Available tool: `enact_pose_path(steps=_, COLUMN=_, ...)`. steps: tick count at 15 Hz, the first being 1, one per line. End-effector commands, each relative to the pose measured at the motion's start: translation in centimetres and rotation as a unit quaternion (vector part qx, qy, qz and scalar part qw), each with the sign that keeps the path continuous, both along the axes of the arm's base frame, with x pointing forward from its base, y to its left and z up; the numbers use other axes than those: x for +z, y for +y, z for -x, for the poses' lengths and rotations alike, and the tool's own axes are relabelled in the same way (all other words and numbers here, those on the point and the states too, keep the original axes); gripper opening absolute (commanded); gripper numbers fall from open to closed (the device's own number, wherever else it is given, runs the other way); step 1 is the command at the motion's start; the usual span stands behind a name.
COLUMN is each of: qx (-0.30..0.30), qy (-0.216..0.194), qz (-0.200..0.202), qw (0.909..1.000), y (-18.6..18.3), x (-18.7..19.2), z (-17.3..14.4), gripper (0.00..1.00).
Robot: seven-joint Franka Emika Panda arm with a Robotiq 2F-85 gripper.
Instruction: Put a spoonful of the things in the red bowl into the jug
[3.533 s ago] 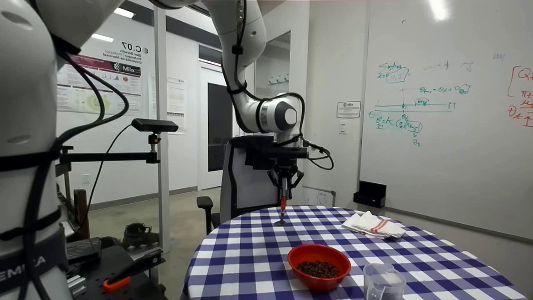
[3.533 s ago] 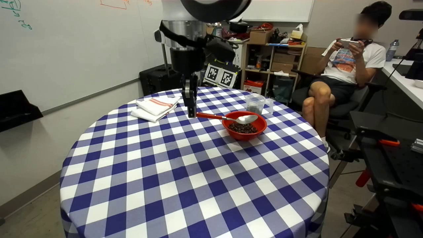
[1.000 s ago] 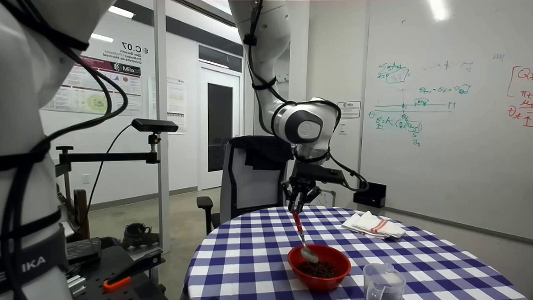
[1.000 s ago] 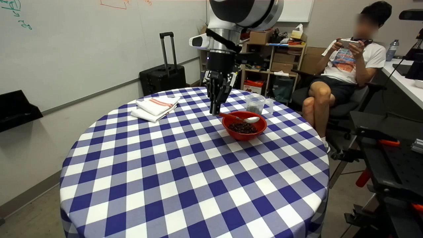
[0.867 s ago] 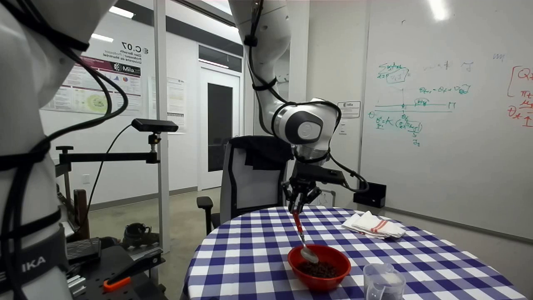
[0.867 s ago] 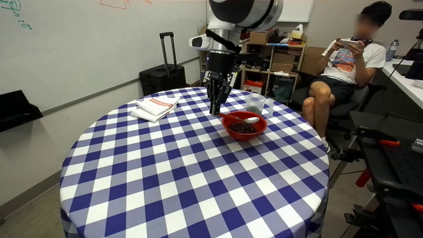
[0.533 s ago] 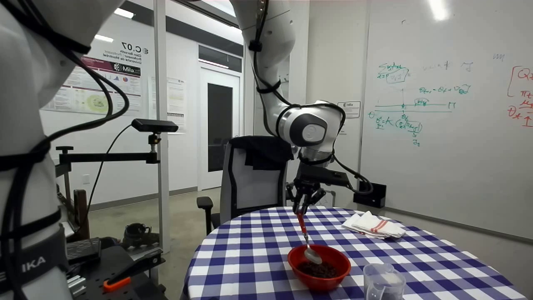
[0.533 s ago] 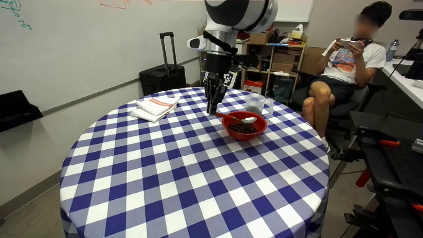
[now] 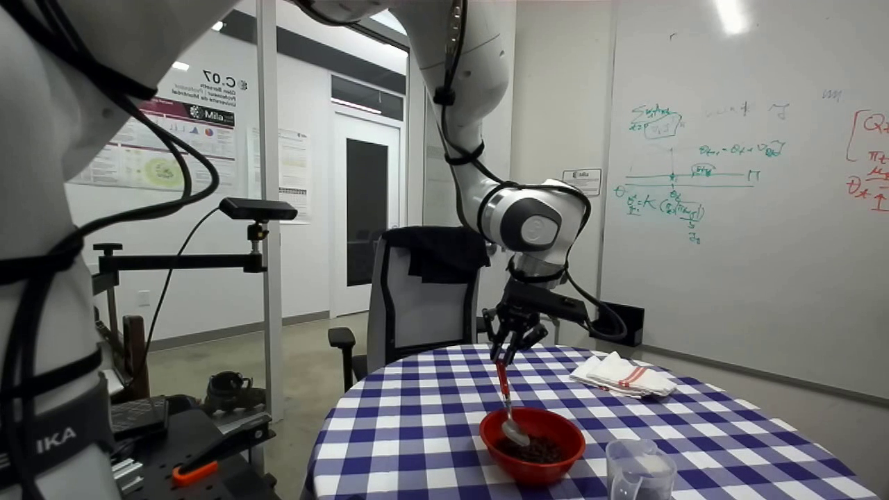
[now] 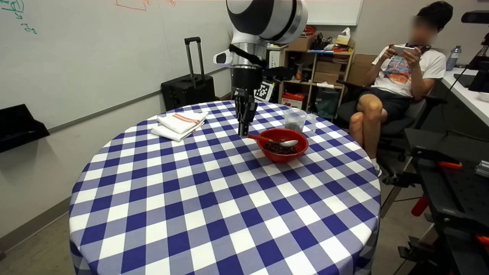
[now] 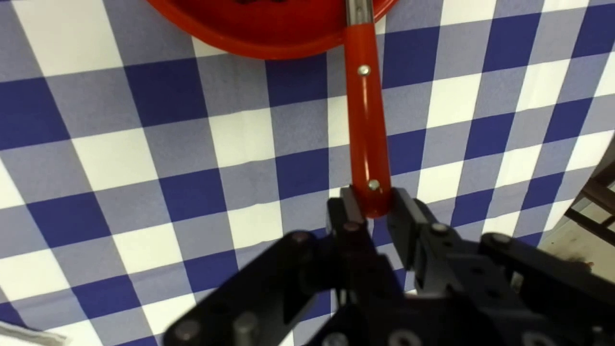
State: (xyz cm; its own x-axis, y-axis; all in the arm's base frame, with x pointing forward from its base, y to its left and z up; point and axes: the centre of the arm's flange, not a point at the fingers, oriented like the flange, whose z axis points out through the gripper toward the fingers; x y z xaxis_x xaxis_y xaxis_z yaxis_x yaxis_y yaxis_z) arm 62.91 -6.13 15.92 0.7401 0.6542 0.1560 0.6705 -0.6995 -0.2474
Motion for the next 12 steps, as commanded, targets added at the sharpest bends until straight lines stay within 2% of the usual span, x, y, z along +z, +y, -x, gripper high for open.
enact_pose_path(steps=1, qx=0.001, qy=0.021, qz=-0.053, qw=0.9984, y=-0.9, x=-0.3, z=-1.8, gripper=0.05)
enact_pose_path(steps=5, qx=0.015, qy=0.014, qz=-0.105, qw=0.9943, y=-1.8, x=-0.1, z=-2.0, gripper=0.05)
enact_pose_path(steps=12, qx=0.016, qy=-0.041, qz=-0.122, qw=0.9916, y=-4.3, x=-0.1, z=-2.3, gripper=0.05)
